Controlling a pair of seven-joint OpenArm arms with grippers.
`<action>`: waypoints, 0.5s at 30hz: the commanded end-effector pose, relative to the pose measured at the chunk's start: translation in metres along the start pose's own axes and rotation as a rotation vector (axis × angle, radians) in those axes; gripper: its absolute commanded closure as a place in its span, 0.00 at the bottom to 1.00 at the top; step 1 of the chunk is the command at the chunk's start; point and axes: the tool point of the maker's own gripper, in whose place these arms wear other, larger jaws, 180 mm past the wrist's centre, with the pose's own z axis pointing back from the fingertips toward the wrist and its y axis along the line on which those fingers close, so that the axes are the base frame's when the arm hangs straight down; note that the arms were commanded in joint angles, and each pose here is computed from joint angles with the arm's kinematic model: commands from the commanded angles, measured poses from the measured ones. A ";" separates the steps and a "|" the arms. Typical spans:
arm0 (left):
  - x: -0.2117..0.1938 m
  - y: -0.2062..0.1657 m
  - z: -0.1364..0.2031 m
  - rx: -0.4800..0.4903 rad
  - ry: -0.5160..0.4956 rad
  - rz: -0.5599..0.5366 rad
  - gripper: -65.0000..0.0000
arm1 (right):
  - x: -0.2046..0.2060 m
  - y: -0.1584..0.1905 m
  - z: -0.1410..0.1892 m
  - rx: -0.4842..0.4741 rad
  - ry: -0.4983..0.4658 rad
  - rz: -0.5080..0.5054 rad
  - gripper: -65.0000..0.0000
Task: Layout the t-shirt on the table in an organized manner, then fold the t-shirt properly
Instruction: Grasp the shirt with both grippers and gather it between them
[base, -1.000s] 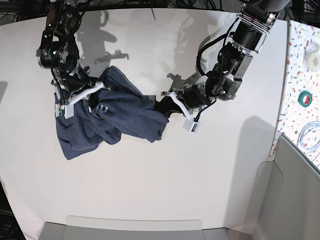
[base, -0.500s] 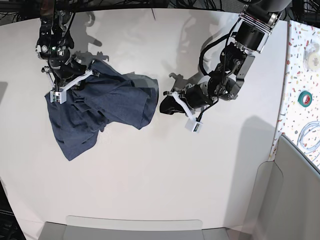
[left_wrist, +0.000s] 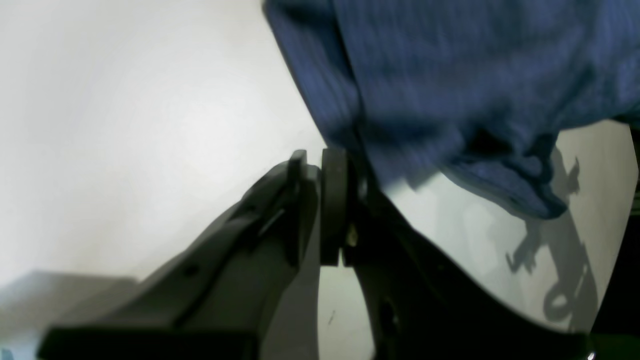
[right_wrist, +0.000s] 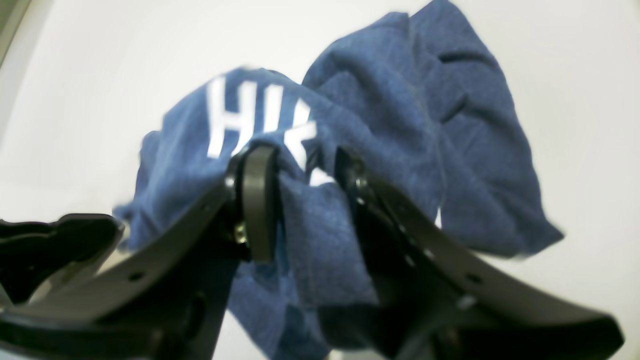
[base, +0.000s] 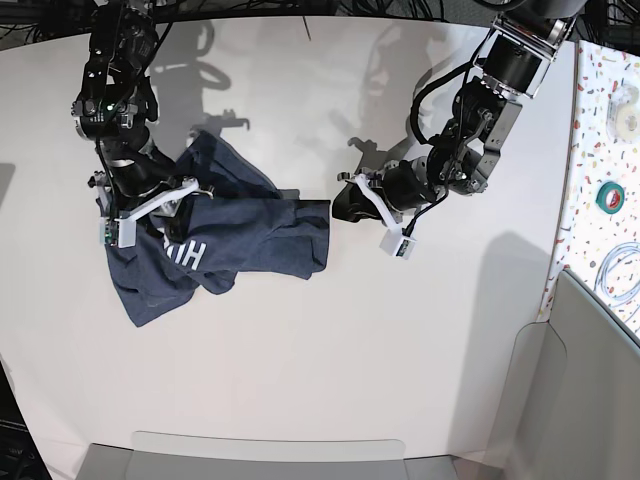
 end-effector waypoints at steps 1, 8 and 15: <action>0.003 0.003 0.003 0.015 0.005 -0.016 0.93 | 0.013 0.005 0.001 0.014 -0.050 -0.006 0.70; 0.003 0.005 0.004 0.019 0.008 -0.018 0.93 | 0.014 0.026 -0.003 0.052 -0.066 -0.093 0.70; 0.002 0.007 0.005 0.022 0.014 -0.020 0.93 | 0.019 0.104 0.001 0.336 -0.054 -0.142 0.70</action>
